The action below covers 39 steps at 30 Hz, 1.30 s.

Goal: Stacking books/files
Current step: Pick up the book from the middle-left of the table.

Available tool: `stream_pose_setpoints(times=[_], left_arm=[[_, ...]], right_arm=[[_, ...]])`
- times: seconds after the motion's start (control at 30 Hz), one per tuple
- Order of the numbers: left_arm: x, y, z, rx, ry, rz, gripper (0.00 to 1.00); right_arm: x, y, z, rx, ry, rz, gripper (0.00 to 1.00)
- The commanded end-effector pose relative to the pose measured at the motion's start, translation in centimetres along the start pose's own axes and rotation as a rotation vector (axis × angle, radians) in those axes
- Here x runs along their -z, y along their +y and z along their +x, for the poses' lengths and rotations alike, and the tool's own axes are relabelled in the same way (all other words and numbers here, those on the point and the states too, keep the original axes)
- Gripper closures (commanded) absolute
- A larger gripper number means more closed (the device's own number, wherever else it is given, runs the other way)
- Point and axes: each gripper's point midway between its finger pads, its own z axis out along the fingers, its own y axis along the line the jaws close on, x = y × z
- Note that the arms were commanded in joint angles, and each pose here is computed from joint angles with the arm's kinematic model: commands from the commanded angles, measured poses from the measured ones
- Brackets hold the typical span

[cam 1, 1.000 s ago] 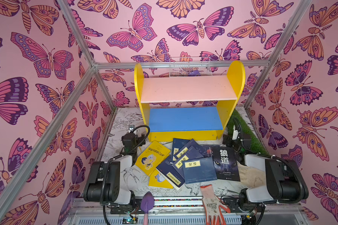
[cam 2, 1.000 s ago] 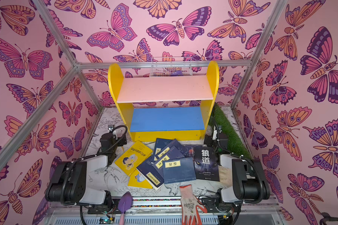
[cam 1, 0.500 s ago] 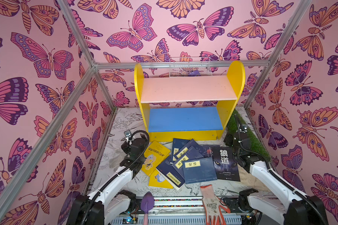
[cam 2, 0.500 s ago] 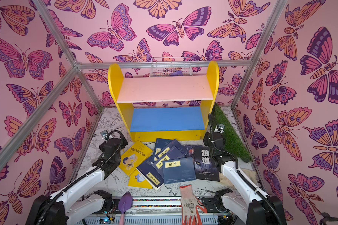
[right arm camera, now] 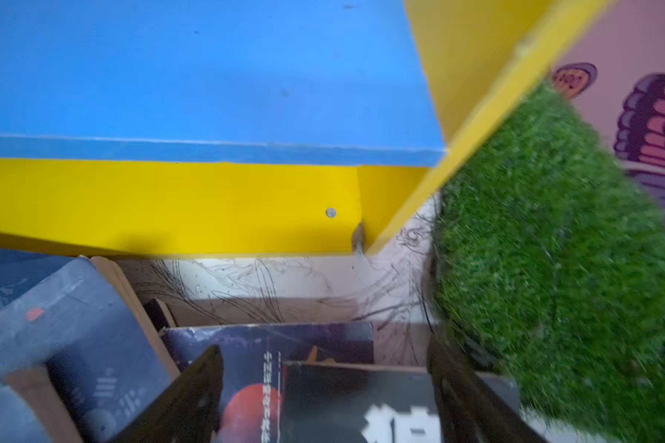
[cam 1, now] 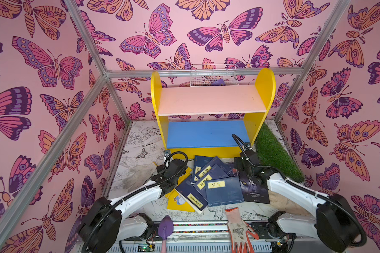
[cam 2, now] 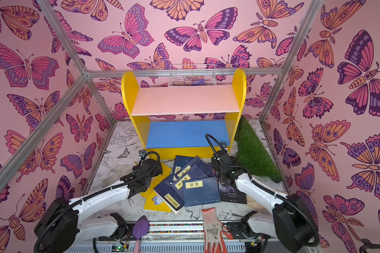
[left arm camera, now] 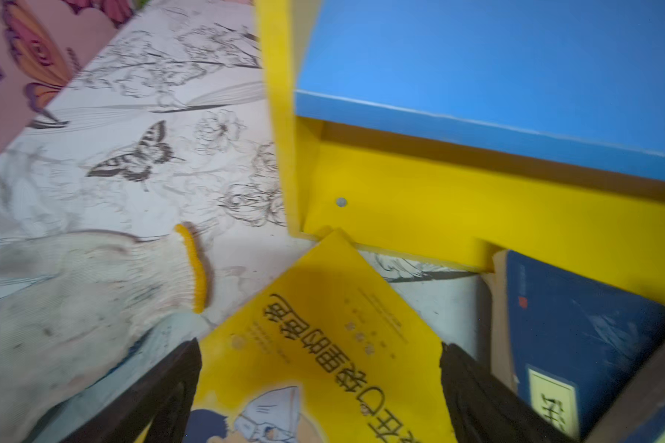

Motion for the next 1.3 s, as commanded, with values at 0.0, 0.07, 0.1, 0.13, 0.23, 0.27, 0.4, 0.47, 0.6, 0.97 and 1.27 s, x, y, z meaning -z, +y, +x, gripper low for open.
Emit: stream_pose_setpoints(times=[0.0, 0.07, 0.1, 0.13, 0.23, 0.27, 0.4, 0.47, 0.6, 0.97, 1.27], left_arm=[[-0.4, -3.6, 1.6, -0.079, 0.091, 0.127, 0.01], [-0.4, -4.8, 1.8, -0.099, 0.091, 0.159, 0.01], [-0.5, -5.3, 1.8, -0.108, 0.089, 0.173, 0.01], [-0.4, -5.7, 1.8, -0.116, 0.087, 0.184, 0.01], [-0.3, -6.8, 1.4, -0.142, 0.080, 0.213, 0.01], [-0.3, -7.0, 1.4, -0.150, 0.080, 0.221, 0.01], [-0.1, -7.6, 1.2, -0.157, 0.080, 0.246, 0.01], [0.0, -7.9, 1.1, -0.163, 0.080, 0.260, 0.01], [0.2, -8.6, 1.3, -0.178, 0.090, 0.292, 0.01], [0.3, -9.6, 1.8, -0.196, 0.100, 0.328, 0.01], [1.0, -6.4, 3.2, -0.220, 0.191, 0.218, 0.01]], right_arm=[[-1.4, 3.0, -3.7, 0.108, -0.017, -0.073, 0.15], [-2.5, 3.8, -4.5, 0.085, 0.003, -0.073, 0.15], [-2.9, 4.2, -4.8, 0.049, 0.011, -0.074, 0.16], [-3.1, 4.5, -5.2, 0.014, 0.008, -0.079, 0.16], [-3.5, 6.4, -5.7, -0.112, -0.002, -0.170, 0.16], [-3.3, 7.3, -5.8, -0.130, -0.008, -0.215, 0.16], [-3.1, 8.1, -5.3, -0.170, 0.008, -0.256, 0.17], [-3.0, 7.7, -5.0, -0.187, 0.015, -0.238, 0.16], [-2.7, 5.2, -4.2, -0.288, 0.015, -0.122, 0.15], [0.8, -4.6, -0.8, -0.595, 0.000, 0.220, 0.13], [5.8, 9.1, -3.7, 0.001, -0.006, -0.351, 0.16]])
